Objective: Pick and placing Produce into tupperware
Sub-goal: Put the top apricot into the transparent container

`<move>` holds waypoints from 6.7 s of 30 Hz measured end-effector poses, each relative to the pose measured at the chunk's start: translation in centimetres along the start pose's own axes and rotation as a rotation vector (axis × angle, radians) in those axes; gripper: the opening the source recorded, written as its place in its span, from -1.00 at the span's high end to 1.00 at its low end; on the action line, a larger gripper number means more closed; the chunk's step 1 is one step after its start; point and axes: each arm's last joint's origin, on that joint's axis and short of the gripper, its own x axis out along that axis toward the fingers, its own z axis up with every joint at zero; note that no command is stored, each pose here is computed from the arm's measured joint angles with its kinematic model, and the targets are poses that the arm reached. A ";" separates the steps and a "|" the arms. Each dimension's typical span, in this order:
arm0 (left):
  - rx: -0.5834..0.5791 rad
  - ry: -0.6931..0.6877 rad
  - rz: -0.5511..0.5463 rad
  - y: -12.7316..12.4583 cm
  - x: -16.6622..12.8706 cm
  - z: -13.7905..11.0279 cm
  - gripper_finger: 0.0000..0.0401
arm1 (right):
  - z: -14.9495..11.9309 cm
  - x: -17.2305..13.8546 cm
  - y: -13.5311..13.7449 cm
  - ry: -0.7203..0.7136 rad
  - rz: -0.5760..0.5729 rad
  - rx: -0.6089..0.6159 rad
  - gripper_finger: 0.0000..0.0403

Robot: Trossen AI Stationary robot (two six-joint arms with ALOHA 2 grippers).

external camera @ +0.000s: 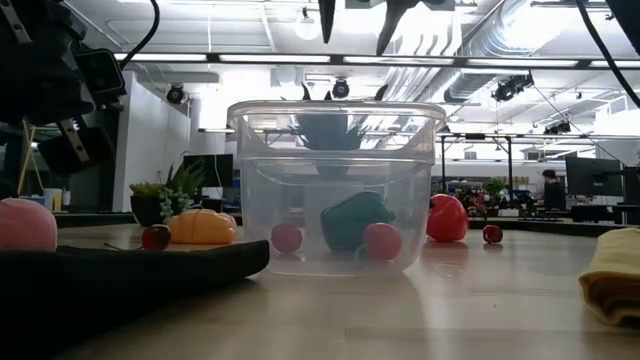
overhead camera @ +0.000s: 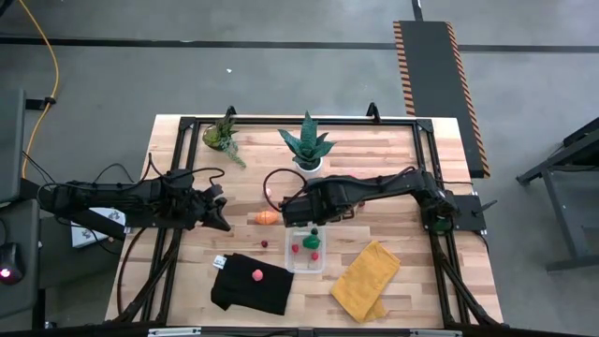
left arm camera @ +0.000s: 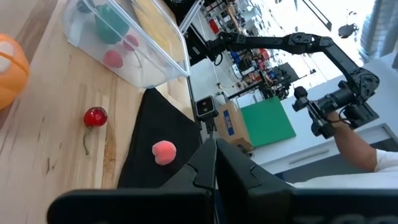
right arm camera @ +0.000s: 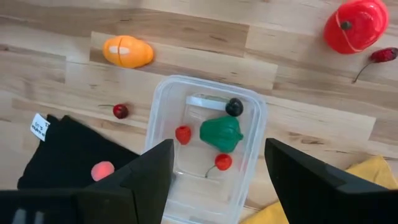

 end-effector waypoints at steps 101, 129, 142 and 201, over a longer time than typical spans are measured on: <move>-0.168 -0.279 0.211 0.7 -0.2 0.7 1.00 | 12.2 12.0 -24.4 0.154 0.079 0.025 -0.21; -0.164 -0.195 0.144 0.5 -0.1 0.5 1.00 | 19.5 12.4 -18.0 0.173 -0.094 0.123 -0.21; -0.141 -0.191 0.144 0.5 -0.1 0.5 1.00 | 19.1 12.4 -17.9 0.142 -0.146 0.209 -0.21; -0.108 -0.165 0.128 0.4 -0.1 0.4 1.00 | 19.8 13.6 -19.2 0.150 -0.129 0.434 -0.21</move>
